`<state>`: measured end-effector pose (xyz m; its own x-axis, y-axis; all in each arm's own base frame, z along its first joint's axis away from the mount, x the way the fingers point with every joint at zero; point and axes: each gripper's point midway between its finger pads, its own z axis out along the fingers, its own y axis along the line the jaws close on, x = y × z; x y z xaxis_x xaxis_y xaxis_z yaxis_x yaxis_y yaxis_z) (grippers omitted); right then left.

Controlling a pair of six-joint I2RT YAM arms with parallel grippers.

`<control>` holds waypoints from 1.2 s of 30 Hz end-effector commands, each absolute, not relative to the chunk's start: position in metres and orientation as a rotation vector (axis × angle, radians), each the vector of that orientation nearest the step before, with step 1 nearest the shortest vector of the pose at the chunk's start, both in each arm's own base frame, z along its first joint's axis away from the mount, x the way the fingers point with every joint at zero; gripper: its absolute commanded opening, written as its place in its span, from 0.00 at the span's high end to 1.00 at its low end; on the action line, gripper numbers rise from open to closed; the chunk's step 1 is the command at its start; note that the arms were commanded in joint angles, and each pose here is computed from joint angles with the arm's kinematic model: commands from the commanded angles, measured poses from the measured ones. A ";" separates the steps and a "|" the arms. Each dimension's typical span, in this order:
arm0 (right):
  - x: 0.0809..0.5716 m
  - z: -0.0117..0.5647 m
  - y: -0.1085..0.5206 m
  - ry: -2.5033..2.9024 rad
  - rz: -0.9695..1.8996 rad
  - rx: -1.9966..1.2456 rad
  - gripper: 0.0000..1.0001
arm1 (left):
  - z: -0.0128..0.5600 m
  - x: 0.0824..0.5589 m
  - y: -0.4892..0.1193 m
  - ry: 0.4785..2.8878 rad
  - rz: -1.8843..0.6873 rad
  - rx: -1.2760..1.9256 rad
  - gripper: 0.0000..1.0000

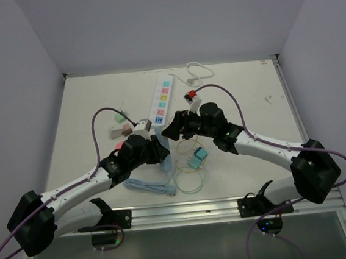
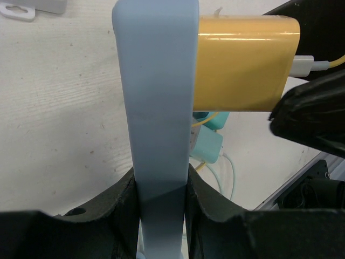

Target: Pull the plug off the socket

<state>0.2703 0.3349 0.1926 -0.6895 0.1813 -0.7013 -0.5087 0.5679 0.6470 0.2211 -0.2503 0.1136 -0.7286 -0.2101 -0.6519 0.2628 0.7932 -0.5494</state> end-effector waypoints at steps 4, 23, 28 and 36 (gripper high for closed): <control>0.270 0.216 0.347 1.978 1.204 -0.292 0.48 | 0.166 0.240 -0.268 2.071 -0.908 0.039 1.00; 0.249 0.232 0.301 2.032 1.045 -0.284 1.00 | 0.104 0.250 -0.190 2.256 -0.409 -0.242 1.00; 0.237 0.229 0.286 2.056 1.004 -0.284 1.00 | 0.101 0.255 -0.174 2.253 -0.378 -0.327 1.00; 0.232 0.202 0.258 2.109 0.875 -0.245 1.00 | 0.119 0.260 -0.176 2.215 -0.409 -0.305 1.00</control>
<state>0.2309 0.2733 0.2277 -0.6356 0.1603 -0.7552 -0.4909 0.6711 0.5556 0.2491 -0.1760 0.0962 -0.6766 -0.3121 -0.6670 -0.0788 0.9312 -0.3558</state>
